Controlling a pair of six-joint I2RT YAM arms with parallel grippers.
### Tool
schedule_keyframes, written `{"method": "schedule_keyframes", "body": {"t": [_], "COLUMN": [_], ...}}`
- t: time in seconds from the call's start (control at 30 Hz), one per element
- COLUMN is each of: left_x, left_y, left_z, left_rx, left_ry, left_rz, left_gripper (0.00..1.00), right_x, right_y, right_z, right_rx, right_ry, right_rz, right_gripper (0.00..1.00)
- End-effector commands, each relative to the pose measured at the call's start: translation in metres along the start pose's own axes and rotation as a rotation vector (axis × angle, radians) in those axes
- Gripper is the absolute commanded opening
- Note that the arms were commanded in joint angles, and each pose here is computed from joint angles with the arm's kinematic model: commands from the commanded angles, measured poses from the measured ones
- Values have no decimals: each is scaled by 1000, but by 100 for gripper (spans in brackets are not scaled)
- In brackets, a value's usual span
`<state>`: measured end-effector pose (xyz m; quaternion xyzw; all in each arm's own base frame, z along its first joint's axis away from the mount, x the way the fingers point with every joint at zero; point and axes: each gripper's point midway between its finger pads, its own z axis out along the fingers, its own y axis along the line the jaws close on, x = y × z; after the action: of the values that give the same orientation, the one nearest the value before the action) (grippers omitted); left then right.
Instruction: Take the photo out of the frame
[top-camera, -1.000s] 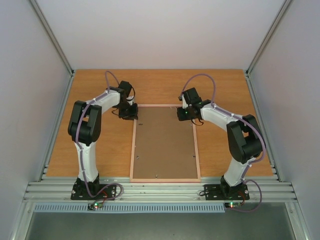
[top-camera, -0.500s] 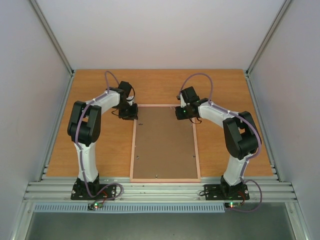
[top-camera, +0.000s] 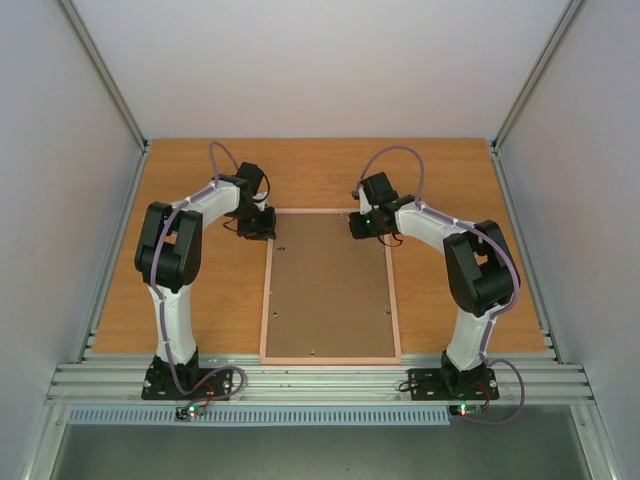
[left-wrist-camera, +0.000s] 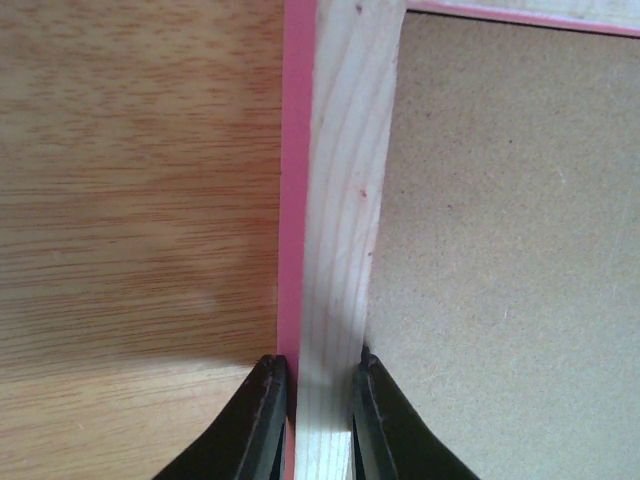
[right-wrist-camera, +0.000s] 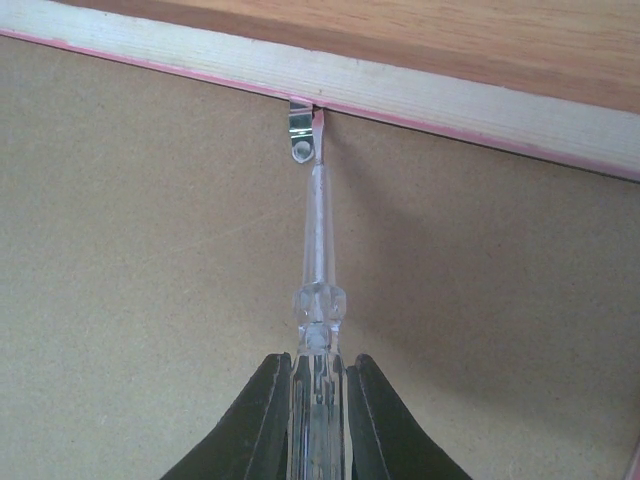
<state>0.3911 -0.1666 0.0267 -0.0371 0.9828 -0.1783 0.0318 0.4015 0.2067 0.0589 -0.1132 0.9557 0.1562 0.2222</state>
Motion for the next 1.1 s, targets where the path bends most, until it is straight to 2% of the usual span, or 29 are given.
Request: {"method": "schedule_keyframes", "body": {"t": [0.0,1.07], "left_x": [10,8], "left_y": [3,3], "left_z": [3,4], "left_rx": [5,3], "left_ry": [36,36], "left_rz": [-17,-18], "left_gripper": [13,13], "right_x": [-8,0], "right_y": [6,24], "right_z": [2,-5], "right_rx": [-37,-134], "right_ry": [-4,37], "right_rz": [-3,-61], "right_gripper": [1,1]}}
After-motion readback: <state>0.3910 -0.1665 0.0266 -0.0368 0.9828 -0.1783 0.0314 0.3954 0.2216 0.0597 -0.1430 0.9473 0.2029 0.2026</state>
